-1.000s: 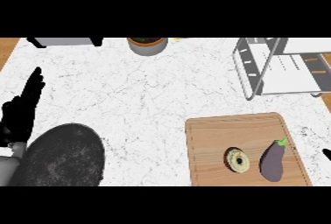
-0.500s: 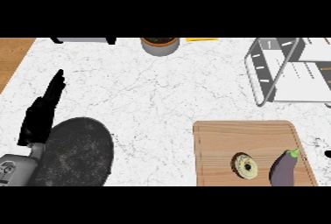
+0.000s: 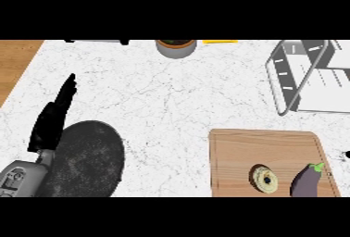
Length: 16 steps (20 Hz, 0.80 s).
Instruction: Pick the eggplant from the cutting board and place it in the tiered basket
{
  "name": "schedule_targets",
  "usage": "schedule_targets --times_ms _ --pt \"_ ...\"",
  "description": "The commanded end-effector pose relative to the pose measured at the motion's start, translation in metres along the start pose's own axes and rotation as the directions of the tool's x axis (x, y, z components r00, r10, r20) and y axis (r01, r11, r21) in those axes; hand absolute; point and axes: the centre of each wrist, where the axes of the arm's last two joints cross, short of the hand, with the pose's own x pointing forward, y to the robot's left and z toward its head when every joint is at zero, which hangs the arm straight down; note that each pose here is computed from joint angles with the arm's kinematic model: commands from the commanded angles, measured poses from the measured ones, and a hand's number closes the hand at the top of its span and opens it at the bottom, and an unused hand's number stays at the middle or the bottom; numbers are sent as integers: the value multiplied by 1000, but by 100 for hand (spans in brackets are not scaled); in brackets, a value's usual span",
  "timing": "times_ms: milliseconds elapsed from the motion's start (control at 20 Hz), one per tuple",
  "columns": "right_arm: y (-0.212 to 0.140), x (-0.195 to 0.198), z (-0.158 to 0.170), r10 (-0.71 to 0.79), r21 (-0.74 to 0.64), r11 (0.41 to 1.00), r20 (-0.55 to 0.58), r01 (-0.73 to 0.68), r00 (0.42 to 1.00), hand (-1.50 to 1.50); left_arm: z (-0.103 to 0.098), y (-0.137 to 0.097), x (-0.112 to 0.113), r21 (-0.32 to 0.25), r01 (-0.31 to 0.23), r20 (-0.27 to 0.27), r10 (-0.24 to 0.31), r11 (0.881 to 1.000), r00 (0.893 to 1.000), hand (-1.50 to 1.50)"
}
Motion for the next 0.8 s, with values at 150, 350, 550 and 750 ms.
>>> schedule_targets --times_ms 150,350,550,750 --pt "15 13 -13 106 133 989 -303 -68 947 -150 4 -5 -9 -1 -4 -6 4 1000 1000 0" --pt "38 15 -20 167 171 979 -335 -114 927 -150 -6 -2 4 -19 -11 -11 11 1000 1000 0" --pt "36 15 -22 210 175 972 -361 -155 909 -150 4 -9 -9 -4 6 -1 -6 1000 1000 0" --pt "39 23 -18 240 192 965 -363 -179 900 -150 -4 -2 -6 14 6 -12 -6 1000 1000 0"
